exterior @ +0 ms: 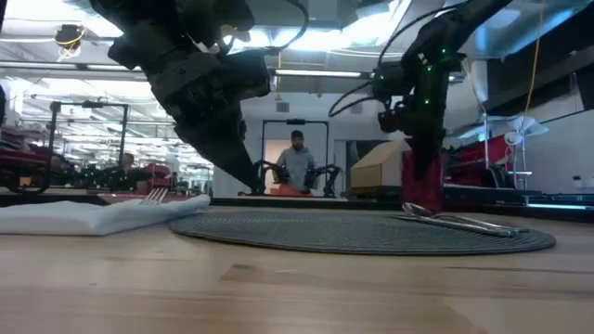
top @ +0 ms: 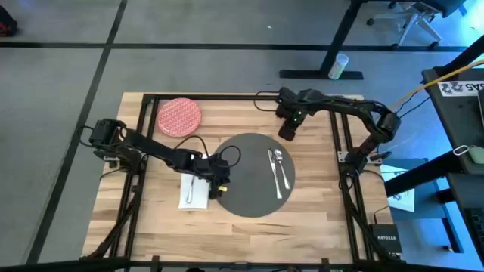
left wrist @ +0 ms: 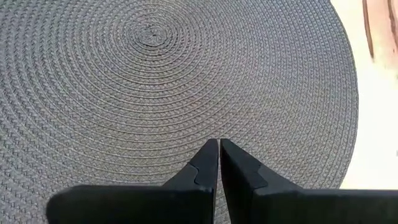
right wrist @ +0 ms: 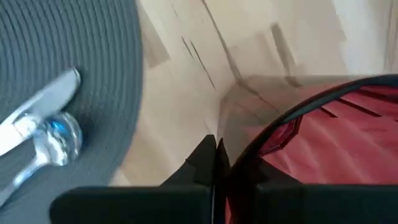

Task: Set table place
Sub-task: Move the red glass to the top right of the gray placemat

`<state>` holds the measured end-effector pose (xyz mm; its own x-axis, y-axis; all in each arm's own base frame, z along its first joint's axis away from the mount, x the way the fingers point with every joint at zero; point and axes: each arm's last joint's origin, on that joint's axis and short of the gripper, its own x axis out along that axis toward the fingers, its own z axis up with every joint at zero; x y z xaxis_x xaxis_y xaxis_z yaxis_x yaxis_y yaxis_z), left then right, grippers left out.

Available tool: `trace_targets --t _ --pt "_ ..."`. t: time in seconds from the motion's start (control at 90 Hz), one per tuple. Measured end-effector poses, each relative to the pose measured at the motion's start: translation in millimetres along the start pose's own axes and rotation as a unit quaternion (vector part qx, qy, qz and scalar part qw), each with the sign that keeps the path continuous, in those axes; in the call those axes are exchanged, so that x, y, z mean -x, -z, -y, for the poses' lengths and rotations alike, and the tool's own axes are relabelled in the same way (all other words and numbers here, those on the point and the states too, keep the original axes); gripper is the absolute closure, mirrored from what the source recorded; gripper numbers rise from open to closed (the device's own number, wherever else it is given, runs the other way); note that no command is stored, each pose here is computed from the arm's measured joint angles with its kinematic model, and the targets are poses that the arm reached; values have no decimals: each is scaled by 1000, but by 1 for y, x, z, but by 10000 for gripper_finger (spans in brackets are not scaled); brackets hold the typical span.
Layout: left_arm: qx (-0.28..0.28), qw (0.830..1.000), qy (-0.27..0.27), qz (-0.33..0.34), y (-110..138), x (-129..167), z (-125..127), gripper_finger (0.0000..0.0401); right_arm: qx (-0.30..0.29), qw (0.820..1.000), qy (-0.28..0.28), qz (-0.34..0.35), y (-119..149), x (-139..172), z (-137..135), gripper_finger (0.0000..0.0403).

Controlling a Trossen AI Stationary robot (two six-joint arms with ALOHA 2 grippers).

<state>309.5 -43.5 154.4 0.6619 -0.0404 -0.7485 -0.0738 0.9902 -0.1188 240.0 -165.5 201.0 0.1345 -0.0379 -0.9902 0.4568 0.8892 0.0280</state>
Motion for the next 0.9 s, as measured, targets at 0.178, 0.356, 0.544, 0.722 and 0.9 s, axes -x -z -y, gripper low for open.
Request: trace_targets --t 0.178,0.356,0.544,0.722,0.9 --pt "0 1000 0 0 0 0 0 401 3 1000 -12 -20 4 0 -4 402" --pt "0 1000 0 0 0 0 0 401 11 999 -29 -30 5 0 -10 402" --pt "0 1000 0 0 0 0 0 401 23 998 -35 -42 7 0 -20 402" --pt "2 1000 0 0 0 0 0 401 27 997 -42 -53 9 1 -26 402" --pt "2 1000 0 0 0 0 0 401 26 998 -39 -53 8 1 -25 402"
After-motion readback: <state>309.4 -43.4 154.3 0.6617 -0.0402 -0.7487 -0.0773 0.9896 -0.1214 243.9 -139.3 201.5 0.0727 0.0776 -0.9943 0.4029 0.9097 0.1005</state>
